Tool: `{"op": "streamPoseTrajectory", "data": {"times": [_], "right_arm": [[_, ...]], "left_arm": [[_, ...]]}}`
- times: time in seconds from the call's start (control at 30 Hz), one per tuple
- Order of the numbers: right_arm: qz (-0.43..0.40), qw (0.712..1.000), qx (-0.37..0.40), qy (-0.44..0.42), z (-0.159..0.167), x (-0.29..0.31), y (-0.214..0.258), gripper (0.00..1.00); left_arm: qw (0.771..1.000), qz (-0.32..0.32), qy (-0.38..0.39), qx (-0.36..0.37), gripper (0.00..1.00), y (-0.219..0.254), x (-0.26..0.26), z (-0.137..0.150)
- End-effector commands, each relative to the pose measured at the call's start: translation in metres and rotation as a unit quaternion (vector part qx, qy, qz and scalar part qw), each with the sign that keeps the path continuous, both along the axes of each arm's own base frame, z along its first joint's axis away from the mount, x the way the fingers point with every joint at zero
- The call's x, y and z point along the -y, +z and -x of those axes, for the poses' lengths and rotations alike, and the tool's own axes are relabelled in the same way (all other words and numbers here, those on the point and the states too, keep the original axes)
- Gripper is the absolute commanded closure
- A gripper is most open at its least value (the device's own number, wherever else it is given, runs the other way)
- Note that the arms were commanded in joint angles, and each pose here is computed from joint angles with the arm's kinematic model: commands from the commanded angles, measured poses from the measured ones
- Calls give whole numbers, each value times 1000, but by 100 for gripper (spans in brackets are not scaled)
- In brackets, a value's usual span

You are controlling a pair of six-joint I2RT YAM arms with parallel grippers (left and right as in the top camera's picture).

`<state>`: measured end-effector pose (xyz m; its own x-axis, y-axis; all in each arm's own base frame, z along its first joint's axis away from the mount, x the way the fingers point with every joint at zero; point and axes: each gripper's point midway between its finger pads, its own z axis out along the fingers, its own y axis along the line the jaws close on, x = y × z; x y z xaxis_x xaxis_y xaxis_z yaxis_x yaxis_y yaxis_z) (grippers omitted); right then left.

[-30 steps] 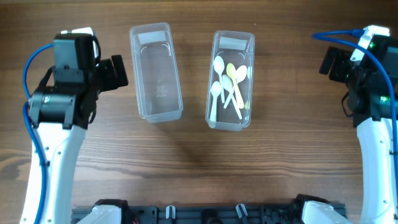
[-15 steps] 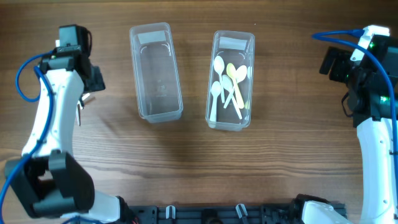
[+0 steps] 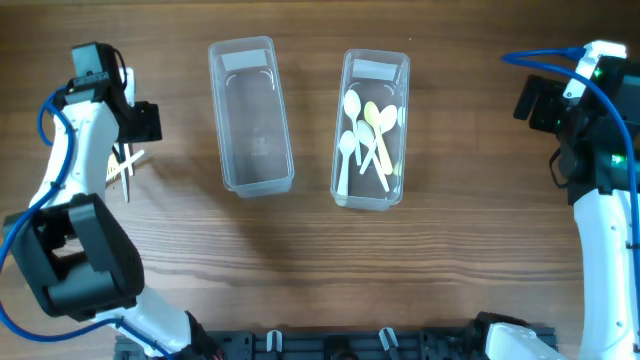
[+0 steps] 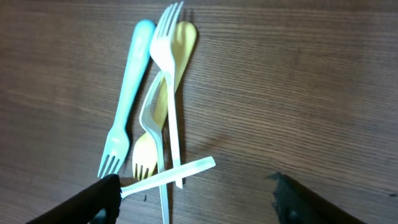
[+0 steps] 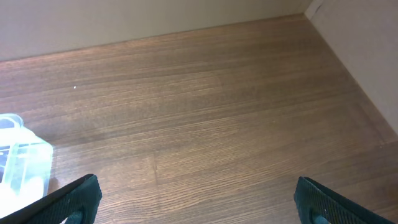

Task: Pack container
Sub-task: 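Move the left gripper over the forks on the left, then lower the left gripper onto a white fork and close on it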

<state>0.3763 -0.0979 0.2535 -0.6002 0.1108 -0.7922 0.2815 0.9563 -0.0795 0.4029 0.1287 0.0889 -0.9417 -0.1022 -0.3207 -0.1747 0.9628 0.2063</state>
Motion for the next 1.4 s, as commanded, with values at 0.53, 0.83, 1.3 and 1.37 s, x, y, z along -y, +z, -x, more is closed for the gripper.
{"op": "streamPoseTrajectory", "data": {"times": [0.53, 0.83, 1.3, 1.37], "right_arm": [[5, 1000, -1, 3, -1, 0, 0, 0], [5, 1000, -1, 3, -1, 0, 0, 0], [5, 1000, -1, 3, -1, 0, 0, 0], [5, 1000, -1, 3, -1, 0, 0, 0]], "left_arm": [[990, 2, -112, -88, 16, -54, -1, 7], [984, -5, -163, -65, 28, -51, -4, -7], [982, 55, -154, -95, 36, -81, -4, 10], [982, 57, -153, -99, 35, -81, -4, 12]]}}
